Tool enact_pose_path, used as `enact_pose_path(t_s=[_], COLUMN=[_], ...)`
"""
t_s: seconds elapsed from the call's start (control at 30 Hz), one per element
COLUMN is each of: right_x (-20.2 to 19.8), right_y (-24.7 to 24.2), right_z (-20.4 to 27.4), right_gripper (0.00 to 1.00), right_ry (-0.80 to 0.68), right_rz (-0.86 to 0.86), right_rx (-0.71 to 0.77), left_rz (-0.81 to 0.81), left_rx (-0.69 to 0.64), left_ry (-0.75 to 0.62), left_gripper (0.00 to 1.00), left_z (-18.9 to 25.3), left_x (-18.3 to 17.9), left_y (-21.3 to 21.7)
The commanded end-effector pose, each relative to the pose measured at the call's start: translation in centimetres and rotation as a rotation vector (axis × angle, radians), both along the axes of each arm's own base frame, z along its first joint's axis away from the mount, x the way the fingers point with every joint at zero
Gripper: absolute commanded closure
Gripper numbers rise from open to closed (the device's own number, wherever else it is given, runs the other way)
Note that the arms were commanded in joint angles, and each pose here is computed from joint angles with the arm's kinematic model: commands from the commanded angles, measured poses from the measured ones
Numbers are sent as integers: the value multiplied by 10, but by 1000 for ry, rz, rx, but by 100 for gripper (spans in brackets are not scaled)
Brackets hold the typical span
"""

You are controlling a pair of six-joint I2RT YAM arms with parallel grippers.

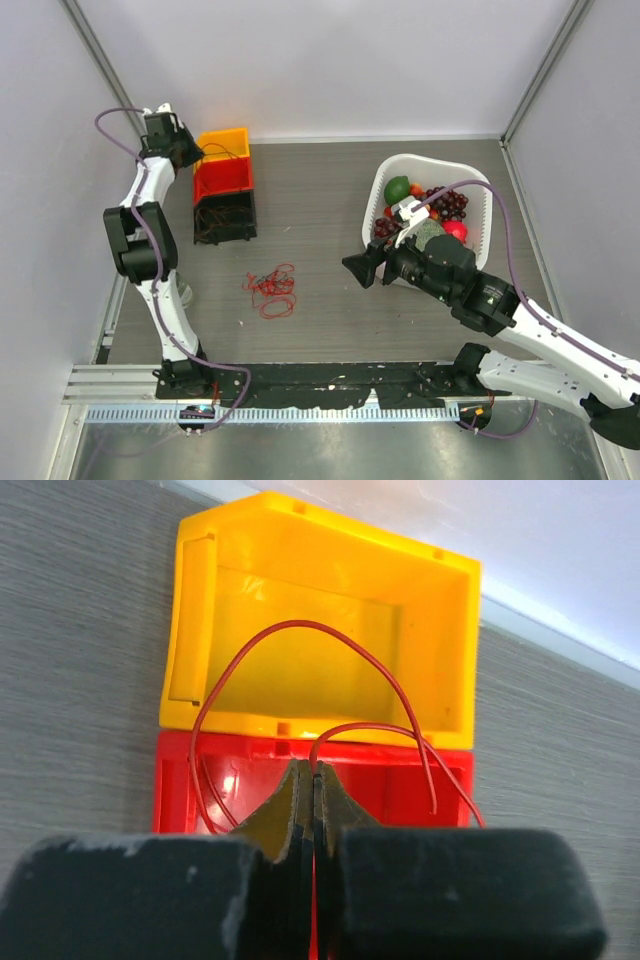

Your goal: Untangle the cables

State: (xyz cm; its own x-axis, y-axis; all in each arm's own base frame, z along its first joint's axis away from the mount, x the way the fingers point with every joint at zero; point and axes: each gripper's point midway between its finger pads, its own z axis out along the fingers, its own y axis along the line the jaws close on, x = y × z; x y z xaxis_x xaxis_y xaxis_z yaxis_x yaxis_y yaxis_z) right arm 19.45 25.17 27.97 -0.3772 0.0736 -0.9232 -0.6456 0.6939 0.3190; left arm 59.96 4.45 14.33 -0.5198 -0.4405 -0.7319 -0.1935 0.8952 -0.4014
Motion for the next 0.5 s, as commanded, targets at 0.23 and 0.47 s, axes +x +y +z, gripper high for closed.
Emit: enact_pose_path(t_s=[0.23, 0.47], right_x=[-7, -7], right_y=[-5, -4], right_z=[31, 27], right_gripper=[24, 24], right_ry=[-37, -29], right_rz=[2, 5], right_rx=[104, 107], left_rz=[92, 148], left_rx=[26, 39], left_ry=[-221, -141], left_gripper=[100, 100], left_z=[75, 43], left_x=[-58, -80], left_y=[-7, -13])
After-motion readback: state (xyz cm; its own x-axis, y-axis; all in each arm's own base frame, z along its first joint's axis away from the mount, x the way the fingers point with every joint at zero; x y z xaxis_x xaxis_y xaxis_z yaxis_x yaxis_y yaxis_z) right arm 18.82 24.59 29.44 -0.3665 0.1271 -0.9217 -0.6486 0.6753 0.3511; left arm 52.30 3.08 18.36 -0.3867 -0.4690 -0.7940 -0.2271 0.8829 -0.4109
